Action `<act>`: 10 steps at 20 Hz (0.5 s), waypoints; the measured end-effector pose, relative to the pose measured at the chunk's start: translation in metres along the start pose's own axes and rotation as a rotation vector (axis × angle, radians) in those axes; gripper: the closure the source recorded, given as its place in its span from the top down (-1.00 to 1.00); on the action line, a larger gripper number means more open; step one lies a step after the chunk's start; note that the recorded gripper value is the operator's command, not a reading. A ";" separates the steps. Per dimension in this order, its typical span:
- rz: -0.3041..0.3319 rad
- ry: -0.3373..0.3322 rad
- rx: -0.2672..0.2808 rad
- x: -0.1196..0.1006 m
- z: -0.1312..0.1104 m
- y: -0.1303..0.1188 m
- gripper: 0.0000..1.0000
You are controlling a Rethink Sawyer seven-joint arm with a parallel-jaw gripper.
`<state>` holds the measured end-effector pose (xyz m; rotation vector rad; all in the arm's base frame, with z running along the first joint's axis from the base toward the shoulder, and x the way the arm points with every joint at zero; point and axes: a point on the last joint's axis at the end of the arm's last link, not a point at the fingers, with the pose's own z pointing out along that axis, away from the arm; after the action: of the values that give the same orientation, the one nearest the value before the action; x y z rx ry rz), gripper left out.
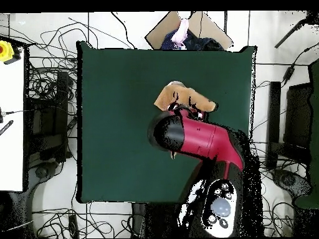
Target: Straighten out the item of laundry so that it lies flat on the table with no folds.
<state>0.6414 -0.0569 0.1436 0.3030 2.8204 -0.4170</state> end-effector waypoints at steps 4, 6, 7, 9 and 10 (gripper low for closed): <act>-0.021 0.035 0.005 0.024 0.012 0.001 -1.00; -0.030 0.050 0.005 0.034 0.013 0.003 -1.00; -0.037 0.057 0.005 0.039 0.013 0.004 -1.00; -0.047 0.067 0.005 0.047 0.012 0.006 -1.00; -0.050 0.070 0.005 0.049 0.012 0.006 -1.00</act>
<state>0.5992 -0.0463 0.1166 0.2526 2.9008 -0.4328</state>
